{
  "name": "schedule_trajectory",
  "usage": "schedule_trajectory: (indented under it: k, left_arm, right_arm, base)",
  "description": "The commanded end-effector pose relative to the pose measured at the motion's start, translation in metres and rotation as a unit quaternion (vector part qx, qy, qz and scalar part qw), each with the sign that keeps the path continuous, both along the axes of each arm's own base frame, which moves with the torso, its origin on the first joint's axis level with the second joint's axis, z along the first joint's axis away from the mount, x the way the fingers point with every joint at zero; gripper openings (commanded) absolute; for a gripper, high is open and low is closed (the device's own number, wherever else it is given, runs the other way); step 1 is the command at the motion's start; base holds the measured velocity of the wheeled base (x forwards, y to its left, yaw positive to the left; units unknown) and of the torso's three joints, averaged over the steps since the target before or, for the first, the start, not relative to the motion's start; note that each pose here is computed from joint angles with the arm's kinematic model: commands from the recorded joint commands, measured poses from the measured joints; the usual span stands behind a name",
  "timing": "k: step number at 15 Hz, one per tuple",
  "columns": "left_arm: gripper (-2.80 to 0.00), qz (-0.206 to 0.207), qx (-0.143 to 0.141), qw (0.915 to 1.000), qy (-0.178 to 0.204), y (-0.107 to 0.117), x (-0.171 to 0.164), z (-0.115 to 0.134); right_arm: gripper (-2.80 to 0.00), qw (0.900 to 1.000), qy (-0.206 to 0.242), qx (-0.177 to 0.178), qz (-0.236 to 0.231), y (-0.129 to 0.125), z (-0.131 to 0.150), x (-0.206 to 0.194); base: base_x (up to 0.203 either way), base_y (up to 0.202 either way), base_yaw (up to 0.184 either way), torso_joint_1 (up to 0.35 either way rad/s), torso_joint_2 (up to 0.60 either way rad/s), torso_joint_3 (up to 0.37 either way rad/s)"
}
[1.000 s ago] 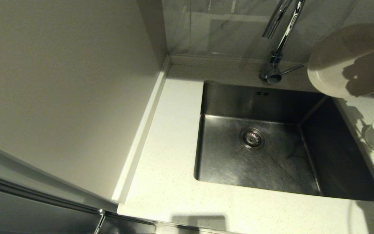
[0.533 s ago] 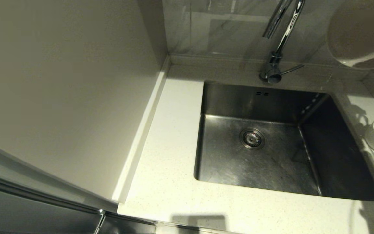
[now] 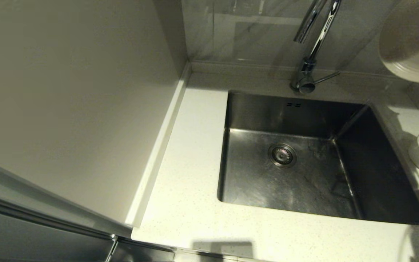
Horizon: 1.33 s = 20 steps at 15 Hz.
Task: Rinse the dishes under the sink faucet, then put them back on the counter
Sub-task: Put a plate back to the table from the sink
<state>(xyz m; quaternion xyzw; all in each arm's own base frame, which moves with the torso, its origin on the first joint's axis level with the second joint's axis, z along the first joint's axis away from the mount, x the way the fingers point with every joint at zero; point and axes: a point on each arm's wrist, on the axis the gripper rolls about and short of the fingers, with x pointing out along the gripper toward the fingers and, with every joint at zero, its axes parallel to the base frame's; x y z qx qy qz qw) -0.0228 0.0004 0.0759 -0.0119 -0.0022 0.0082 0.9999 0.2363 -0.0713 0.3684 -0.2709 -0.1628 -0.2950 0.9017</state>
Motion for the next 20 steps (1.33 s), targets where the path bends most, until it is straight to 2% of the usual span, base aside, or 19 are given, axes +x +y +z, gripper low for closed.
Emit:
schedule_trajectory:
  k: [1, 3, 5, 10, 12, 14, 16, 19, 20]
  left_arm:
    - [-2.80, 0.000, 0.000, 1.0000, -0.002, 0.000, 0.000, 0.000]
    - [-2.80, 0.000, 0.000, 1.0000, -0.002, 0.000, 0.000, 0.000]
    - [-2.80, 0.000, 0.000, 1.0000, -0.002, 0.000, 0.000, 0.000]
    - [-2.80, 0.000, 0.000, 1.0000, -0.002, 0.000, 0.000, 0.000]
    - [-2.80, 0.000, 0.000, 1.0000, -0.002, 0.000, 0.000, 0.000]
    - [-2.80, 0.000, 0.000, 1.0000, -0.002, 0.000, 0.000, 0.000]
    - [-2.80, 0.000, 0.000, 1.0000, -0.002, 0.000, 0.000, 0.000]
    - [-2.80, 0.000, 0.000, 1.0000, -0.002, 0.000, 0.000, 0.000]
    - [-2.80, 0.000, 0.000, 1.0000, -0.002, 0.000, 0.000, 0.000]
  right_arm:
    - [-2.80, 0.999, -0.036, -0.010, -0.004, 0.003, 0.024, -0.013]
    - [-2.80, 0.998, -0.054, -0.011, -0.020, 0.001, 0.046, -0.022]
    - [-2.80, 0.999, -0.042, -0.005, -0.029, -0.001, 0.048, -0.029]
    - [-2.80, 0.996, 0.075, 0.024, -0.030, 0.002, -0.023, -0.035]
    - [-2.80, 0.997, 0.064, 0.021, -0.031, 0.003, -0.018, -0.040]
    - [-2.80, 0.999, 0.010, 0.008, -0.035, 0.006, 0.016, -0.049]
    - [-2.80, 0.999, 0.008, 0.009, -0.037, 0.007, 0.028, -0.053]
    - [-2.80, 0.996, 0.073, 0.033, -0.038, 0.007, 0.007, -0.053]
    - [-2.80, 0.992, 0.106, 0.063, -0.031, 0.008, 0.001, -0.055]
  base:
    - [0.000, 0.000, 0.000, 0.000, 0.00, 0.000]
    - [0.000, 0.000, 0.000, 0.000, 0.00, 0.000]
    - [0.000, 0.000, 0.000, 0.000, 0.00, 0.000]
    - [0.000, 0.000, 0.000, 0.000, 0.00, 0.000]
    - [0.000, 0.000, 0.000, 0.000, 0.00, 0.000]
    - [0.000, 0.000, 0.000, 0.000, 0.00, 0.000]
    - [0.000, 0.000, 0.000, 0.000, 0.00, 0.000]
    - [0.000, 0.000, 0.000, 0.000, 0.00, 0.000]
    - [0.000, 0.000, 0.000, 0.000, 0.00, 0.000]
